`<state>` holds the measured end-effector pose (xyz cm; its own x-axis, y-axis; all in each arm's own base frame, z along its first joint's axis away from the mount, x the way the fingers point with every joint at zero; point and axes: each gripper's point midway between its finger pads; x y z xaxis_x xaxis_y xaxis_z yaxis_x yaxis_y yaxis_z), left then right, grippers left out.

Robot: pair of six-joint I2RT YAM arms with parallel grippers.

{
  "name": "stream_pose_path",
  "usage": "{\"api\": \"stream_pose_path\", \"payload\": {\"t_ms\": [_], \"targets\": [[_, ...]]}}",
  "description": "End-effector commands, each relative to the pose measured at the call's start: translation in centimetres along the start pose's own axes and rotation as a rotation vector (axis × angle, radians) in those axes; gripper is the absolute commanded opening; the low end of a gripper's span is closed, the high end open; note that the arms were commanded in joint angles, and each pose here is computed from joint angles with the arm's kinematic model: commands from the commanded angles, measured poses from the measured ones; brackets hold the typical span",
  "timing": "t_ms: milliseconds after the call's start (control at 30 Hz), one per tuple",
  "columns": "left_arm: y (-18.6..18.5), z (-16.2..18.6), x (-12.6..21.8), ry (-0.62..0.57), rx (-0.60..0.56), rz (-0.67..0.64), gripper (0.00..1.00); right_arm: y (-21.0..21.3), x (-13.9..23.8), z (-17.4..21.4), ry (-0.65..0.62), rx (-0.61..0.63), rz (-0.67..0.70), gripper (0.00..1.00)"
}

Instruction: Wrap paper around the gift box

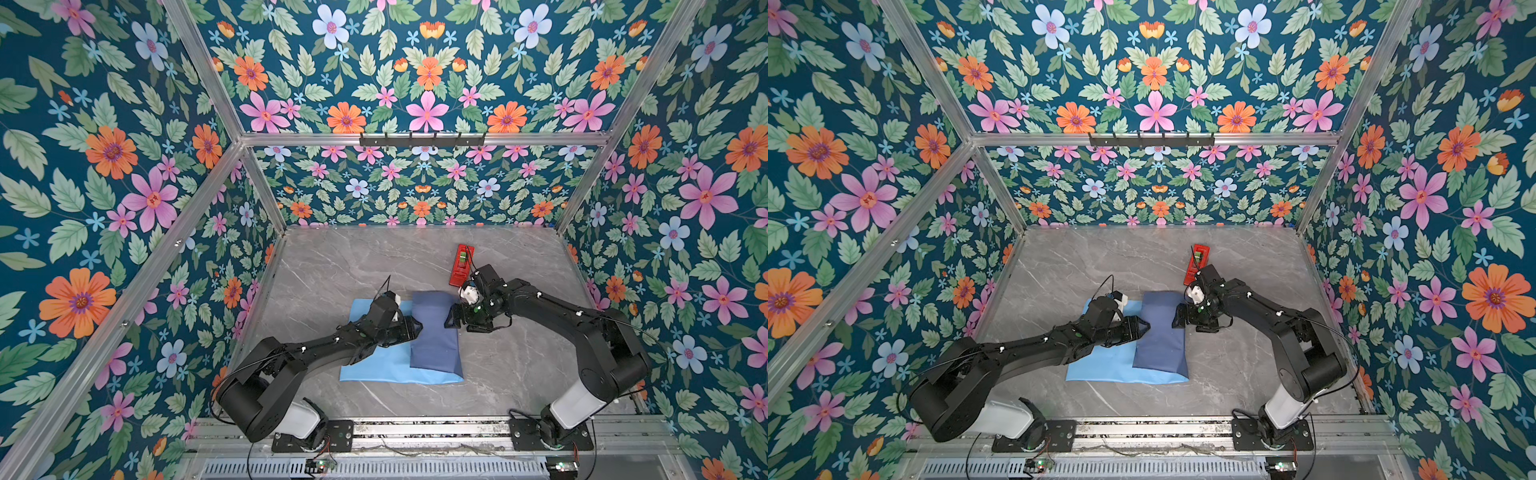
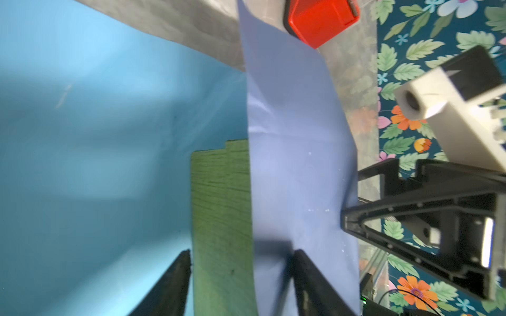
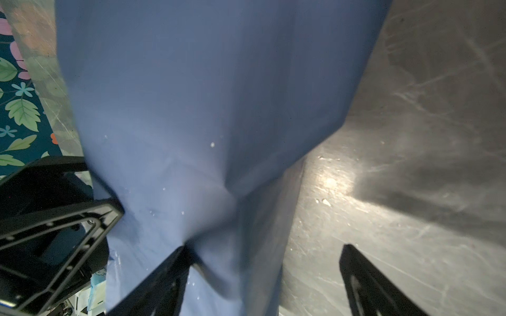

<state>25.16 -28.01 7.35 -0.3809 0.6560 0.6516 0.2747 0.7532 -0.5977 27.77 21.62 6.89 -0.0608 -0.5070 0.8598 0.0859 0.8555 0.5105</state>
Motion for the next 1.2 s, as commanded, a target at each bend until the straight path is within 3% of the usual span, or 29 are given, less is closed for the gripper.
{"api": "stream_pose_path", "payload": {"t_ms": [0,200,433,567,900,1167], "targets": [[-0.9,-0.1,0.2,0.021,0.007,0.031,0.75,-1.6,-0.4,0.7,0.014,-0.004,0.08,0.86],[-2.0,0.7,-0.8,0.09,0.014,0.083,0.76,-1.6,-1.9,0.8,0.041,-0.005,0.091,0.86],[0.2,2.6,-1.4,0.142,0.024,0.006,0.54,-0.8,-2.0,0.3,0.04,0.012,0.085,0.86],[1.6,3.5,-1.2,0.15,0.033,-0.043,0.47,-0.3,-0.8,-0.1,0.01,0.031,0.093,0.86],[2.3,3.7,-1.3,0.141,0.049,-0.061,0.42,2.0,-0.2,0.6,-0.037,0.064,0.152,0.73],[1.9,3.5,-1.2,0.13,0.052,-0.045,0.39,2.9,-0.3,0.6,-0.045,0.083,0.178,0.68]]}}
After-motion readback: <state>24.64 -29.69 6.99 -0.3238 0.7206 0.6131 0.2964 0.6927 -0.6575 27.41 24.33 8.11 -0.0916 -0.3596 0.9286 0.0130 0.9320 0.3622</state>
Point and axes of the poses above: each gripper's point midway between its finger pads, its own x axis back along the fingers, its own y axis along the line the jaws close on, z = x × y, and after that the axes turned 10 degrees about -x, right-handed
